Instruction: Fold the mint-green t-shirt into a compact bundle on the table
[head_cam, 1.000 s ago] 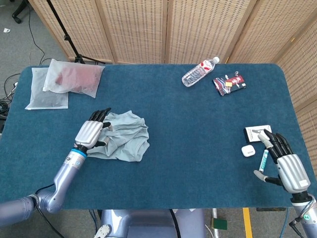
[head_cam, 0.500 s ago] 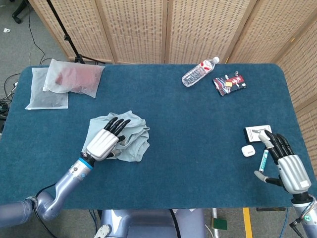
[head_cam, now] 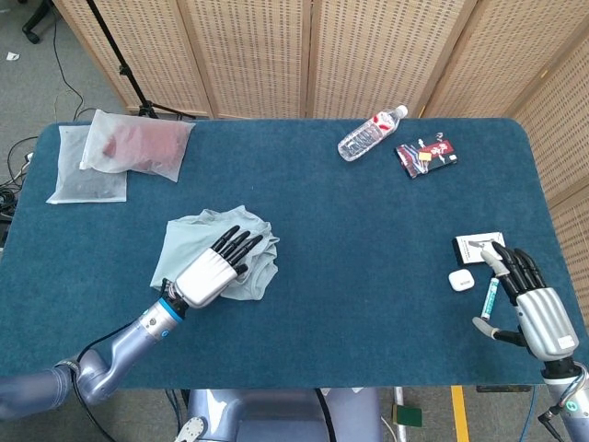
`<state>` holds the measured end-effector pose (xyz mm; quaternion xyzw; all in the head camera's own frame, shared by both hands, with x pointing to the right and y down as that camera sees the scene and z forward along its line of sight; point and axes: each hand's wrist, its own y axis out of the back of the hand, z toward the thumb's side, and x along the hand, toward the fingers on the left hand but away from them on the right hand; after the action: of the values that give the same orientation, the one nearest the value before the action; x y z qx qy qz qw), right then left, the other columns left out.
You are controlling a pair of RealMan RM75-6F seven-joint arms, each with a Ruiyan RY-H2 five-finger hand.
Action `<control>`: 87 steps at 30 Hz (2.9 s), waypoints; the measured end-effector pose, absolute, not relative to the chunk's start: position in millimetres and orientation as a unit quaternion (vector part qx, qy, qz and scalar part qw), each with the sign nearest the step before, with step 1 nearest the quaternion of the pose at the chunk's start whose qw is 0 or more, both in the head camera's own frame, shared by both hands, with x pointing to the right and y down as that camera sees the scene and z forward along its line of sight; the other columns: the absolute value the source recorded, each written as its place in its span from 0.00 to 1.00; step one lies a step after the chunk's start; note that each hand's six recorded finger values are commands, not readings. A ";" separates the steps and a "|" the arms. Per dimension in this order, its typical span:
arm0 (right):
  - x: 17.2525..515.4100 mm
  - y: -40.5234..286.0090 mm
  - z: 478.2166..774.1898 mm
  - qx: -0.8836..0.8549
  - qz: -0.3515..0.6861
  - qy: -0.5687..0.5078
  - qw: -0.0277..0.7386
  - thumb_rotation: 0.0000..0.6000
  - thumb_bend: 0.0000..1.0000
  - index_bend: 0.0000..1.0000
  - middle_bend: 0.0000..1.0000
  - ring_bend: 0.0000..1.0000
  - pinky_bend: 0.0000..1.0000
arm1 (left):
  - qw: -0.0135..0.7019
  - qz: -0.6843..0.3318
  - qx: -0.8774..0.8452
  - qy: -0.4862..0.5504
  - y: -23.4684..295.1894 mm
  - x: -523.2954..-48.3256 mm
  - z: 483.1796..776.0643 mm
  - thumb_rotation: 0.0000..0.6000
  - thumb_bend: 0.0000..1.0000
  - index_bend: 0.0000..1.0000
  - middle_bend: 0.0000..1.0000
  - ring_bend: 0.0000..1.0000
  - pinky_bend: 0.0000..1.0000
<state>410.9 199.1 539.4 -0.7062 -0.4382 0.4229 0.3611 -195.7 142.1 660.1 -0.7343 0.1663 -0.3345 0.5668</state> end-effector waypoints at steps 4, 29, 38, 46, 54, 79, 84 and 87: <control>410.4 199.5 539.6 -0.707 0.423 -0.437 0.361 1.00 0.00 0.00 0.00 0.00 0.00 | 0.595 -0.311 -0.726 0.150 146.8 -188.3 660.1 1.00 0.38 0.68 0.00 0.00 0.00; 410.5 199.9 539.1 -0.709 0.423 -0.436 0.359 1.00 0.00 0.00 0.00 0.00 0.00 | 0.738 -0.215 -0.639 0.029 174.8 -154.5 689.0 1.00 0.31 0.67 0.00 0.00 0.00; 411.1 200.3 538.4 -0.708 0.424 -0.436 0.359 1.00 0.00 0.00 0.00 0.00 0.00 | 0.753 -0.184 -0.631 0.036 178.4 -148.6 689.5 1.00 0.12 0.00 0.00 0.00 0.00; 411.0 200.8 539.1 -0.708 0.426 -0.434 0.358 1.00 0.00 0.00 0.00 0.00 0.00 | 0.732 -0.158 -0.657 0.092 174.6 -149.7 669.2 1.00 0.10 0.00 0.00 0.00 0.00; 409.4 202.1 539.6 -0.708 0.428 -0.431 0.360 1.00 0.00 0.00 0.00 0.00 0.00 | 0.693 -0.150 -0.686 0.166 157.3 -159.9 638.3 1.00 0.06 0.00 0.00 0.00 0.00; 406.7 202.2 543.9 -0.710 0.432 -0.423 0.361 1.00 0.00 0.00 0.00 0.00 0.00 | 0.484 -0.303 -0.761 0.309 107.7 -183.9 676.9 1.00 0.06 0.00 0.00 0.00 0.00; 409.3 200.5 543.7 -0.709 0.433 -0.427 0.357 1.00 0.00 0.00 0.00 0.00 0.00 | 0.473 -0.308 -0.763 0.314 109.3 -165.1 692.2 1.00 0.06 0.00 0.00 0.00 0.00; 411.2 199.2 543.4 -0.709 0.433 -0.430 0.355 1.00 0.00 0.00 0.00 0.00 0.00 | 0.464 -0.320 -0.763 0.315 109.0 -159.7 703.7 1.00 0.07 0.00 0.00 0.00 0.00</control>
<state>411.2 199.2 543.4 -0.7087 -0.4299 0.4328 0.3545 -159.7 109.0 703.7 -0.7633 0.3152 -0.3201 0.4642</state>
